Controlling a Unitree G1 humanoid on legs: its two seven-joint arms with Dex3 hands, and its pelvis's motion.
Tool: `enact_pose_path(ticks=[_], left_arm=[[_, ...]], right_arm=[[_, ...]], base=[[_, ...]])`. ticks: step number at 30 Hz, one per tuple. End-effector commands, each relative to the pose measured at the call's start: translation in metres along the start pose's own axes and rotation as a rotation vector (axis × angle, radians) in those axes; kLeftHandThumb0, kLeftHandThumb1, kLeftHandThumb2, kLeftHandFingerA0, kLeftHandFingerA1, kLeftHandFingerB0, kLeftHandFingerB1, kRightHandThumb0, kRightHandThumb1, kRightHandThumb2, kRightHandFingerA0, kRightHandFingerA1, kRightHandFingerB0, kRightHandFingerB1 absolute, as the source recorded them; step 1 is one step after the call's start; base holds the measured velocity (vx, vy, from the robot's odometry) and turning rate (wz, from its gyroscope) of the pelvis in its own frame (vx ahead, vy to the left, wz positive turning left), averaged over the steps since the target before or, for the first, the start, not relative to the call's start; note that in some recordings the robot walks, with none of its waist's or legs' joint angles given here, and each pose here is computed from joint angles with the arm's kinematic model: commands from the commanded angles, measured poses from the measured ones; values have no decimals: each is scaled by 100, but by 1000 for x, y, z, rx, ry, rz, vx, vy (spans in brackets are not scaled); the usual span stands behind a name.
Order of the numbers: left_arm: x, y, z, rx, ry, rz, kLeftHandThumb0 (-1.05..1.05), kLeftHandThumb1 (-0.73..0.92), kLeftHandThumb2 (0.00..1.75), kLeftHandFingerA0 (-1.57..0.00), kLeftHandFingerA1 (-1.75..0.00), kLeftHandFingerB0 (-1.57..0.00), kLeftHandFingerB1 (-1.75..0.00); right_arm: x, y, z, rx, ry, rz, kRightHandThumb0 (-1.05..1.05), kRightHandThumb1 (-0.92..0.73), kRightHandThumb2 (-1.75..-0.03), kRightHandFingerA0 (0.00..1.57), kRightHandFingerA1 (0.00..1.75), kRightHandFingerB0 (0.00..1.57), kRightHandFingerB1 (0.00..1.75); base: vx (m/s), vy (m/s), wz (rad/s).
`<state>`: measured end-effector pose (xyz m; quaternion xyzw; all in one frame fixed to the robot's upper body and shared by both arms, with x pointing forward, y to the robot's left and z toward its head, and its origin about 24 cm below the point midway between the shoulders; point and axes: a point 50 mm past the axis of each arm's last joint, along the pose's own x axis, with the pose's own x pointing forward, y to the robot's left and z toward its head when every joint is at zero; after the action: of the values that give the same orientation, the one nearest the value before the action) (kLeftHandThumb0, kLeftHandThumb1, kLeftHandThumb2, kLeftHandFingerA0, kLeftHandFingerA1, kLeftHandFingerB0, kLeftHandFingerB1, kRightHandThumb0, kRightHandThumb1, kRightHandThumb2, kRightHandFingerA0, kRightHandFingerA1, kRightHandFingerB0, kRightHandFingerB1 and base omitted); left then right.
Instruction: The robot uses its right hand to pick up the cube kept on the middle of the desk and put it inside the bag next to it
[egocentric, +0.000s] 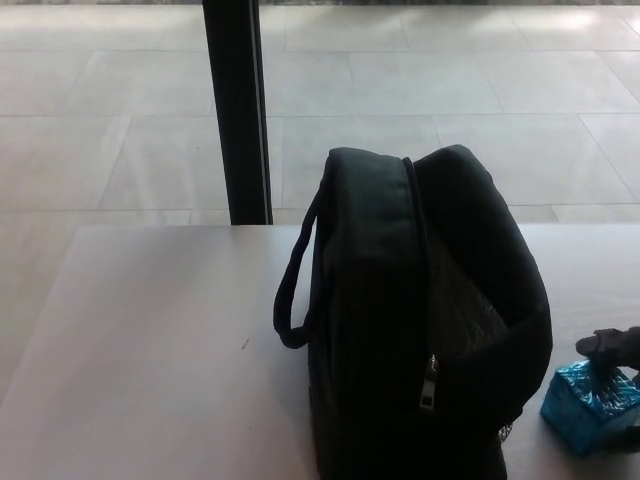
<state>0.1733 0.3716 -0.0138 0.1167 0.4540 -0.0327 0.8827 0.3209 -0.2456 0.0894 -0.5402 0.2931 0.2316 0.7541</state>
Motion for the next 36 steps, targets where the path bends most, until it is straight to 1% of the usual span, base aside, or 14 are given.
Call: enact_pose_path(ticks=[1, 2, 3, 4, 8, 12, 14, 20, 21, 23, 29, 31, 32, 36], left_arm=[[-4, 9, 1, 8, 32, 22, -57, 46, 85, -28, -58, -25, -51], [-4, 9, 2, 2, 33, 28, -57, 46, 85, -28, -57, -29, -53], [-4, 9, 3, 17, 30, 26, -53, 47, 87, -26, -57, -34, -56], [-4, 9, 4, 13, 30, 23, -52, 46, 87, -24, -56, -33, -56], [-4, 10, 3, 3, 29, 28, -48, 64, 58, -32, -52, -45, -46], [-5, 10, 3, 10, 32, 34, -50, 47, 89, -26, -57, -38, -59], [-5, 10, 3, 6, 32, 29, -49, 65, 58, -34, -52, -39, -45], [-4, 9, 3, 5, 27, 26, -51, 65, 59, -32, -52, -37, -45], [-4, 9, 3, 10, 26, 21, -59, 47, 86, -27, -58, -30, -54], [-4, 10, 3, 16, 30, 24, -58, 47, 87, -29, -58, -30, -54], [-6, 11, 3, 15, 35, 26, -57, 47, 86, -26, -57, -32, -55], [-5, 11, 3, 26, 36, 34, -51, 65, 58, -34, -51, -39, -44], [-5, 11, 2, 9, 38, 37, -57, 47, 87, -29, -58, -38, -57], [-5, 12, 0, 5, 49, 49, -47, 65, 59, -35, -51, -36, -43]], right_arm=[[13, 49, 0, -319, 134, -92, -29, -49, -73, 84, 110, 7, 24], [13, 51, 1, -365, 124, -115, -23, -62, -58, 71, 131, 7, 31], [14, 54, 2, -386, 115, -137, -17, -47, -94, 81, 110, 0, 46], [15, 57, 1, -418, 94, -163, -20, -73, -63, 60, 145, 21, 32], [14, 59, 1, -467, 57, -230, -41, -56, -70, 79, 142, 74, 57], [15, 62, 1, -483, 60, -251, -30, -72, -63, 72, 158, 70, 52], [16, 64, -2, -441, 43, -293, -27, -73, -64, 74, 155, 70, 52], [14, 63, -5, -403, 16, -354, -24, -79, -71, 77, 154, 70, 52], [13, 63, -6, -398, 6, -366, -24, -80, -72, 78, 156, 75, 63], [13, 62, -7, -388, -8, -378, -21, -77, -77, 80, 159, 75, 58], [9, 57, -12, -340, -103, -452, -20, -68, -80, 86, 156, 75, 58], [6, 52, -12, -320, -105, -462, -21, -67, -83, 86, 153, 74, 56], [2, 45, -14, -314, -112, -479, -23, -68, -77, 88, 149, 73, 58], [-4, 34, -17, -270, -155, -536, -21, -65, -85, 88, 156, 79, 79]], base=[[0, 0, 0], [0, 0, 0], [0, 0, 0], [0, 0, 0], [0, 0, 0], [0, 0, 0], [0, 0, 0], [0, 0, 0], [0, 0, 0], [0, 0, 0], [0, 0, 0], [0, 0, 0], [0, 0, 0], [0, 0, 0]])
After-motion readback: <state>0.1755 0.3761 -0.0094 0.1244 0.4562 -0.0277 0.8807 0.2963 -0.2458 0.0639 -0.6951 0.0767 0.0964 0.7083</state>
